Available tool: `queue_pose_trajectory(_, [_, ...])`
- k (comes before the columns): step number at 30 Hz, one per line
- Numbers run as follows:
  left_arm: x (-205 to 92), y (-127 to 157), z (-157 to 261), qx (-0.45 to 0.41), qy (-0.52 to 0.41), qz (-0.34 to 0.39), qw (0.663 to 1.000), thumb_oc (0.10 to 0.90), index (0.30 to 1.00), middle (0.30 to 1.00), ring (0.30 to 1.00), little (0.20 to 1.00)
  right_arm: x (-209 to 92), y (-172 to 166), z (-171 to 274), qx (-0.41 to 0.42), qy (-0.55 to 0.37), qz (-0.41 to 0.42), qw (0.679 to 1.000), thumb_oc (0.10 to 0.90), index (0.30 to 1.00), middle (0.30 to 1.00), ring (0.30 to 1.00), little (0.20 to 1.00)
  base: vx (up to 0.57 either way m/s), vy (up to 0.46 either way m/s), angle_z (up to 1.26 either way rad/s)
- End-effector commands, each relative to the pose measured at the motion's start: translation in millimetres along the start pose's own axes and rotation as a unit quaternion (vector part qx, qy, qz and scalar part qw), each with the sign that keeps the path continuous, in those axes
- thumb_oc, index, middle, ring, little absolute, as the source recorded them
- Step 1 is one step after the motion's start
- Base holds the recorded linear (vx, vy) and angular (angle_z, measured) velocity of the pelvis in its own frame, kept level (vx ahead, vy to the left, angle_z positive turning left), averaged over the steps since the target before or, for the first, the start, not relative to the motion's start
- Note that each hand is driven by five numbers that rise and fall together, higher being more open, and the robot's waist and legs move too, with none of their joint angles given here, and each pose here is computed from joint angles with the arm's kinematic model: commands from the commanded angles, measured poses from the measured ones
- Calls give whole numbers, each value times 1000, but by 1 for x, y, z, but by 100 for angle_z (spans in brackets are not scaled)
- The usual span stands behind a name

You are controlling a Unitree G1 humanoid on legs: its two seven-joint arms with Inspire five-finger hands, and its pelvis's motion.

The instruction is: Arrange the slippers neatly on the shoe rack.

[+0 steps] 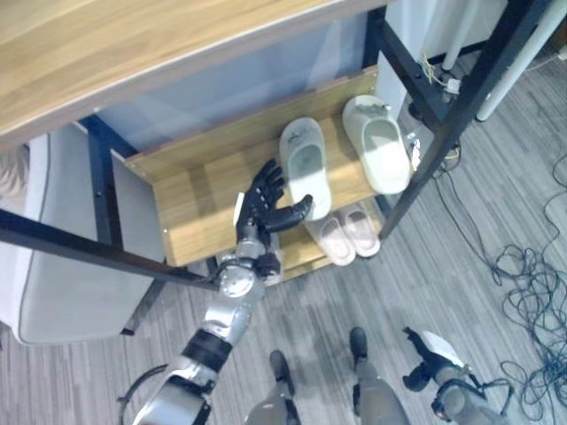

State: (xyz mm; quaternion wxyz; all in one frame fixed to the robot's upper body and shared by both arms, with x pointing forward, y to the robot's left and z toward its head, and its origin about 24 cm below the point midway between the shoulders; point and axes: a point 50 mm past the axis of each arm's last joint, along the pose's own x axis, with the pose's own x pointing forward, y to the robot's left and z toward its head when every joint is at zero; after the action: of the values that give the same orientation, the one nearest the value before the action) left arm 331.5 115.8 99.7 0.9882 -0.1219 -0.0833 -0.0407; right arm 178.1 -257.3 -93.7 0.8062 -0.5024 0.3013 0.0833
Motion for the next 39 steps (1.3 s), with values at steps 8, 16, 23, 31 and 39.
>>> queue_pose_trajectory(8, [28,-62,41,-34,-81,-88,992,800,900,900,900,900,-9,-5,-11,-17,-2,-24,1000,800,900,900,900,900,15,9,-7])
queue_pose_trajectory(16, [31,-66,40,-8,-79,-99,992,800,900,900,900,900,-10,-5,-13,-14,0,-25,1000,800,900,900,900,900,5,-1,0])
queue_pose_trajectory(23, [35,-49,40,26,-76,-82,993,800,900,900,900,900,-9,1,-12,-4,5,-16,1000,800,900,900,900,900,6,-15,0])
queue_pose_trajectory(31, [23,-12,51,32,-102,-57,993,800,900,900,900,900,-6,11,-3,15,4,1,1000,800,900,900,900,900,16,-28,11])
queue_pose_trajectory(39, [-22,-2,53,22,-124,-111,986,800,900,900,900,900,-4,26,3,35,14,29,999,800,900,900,900,900,24,-11,24])
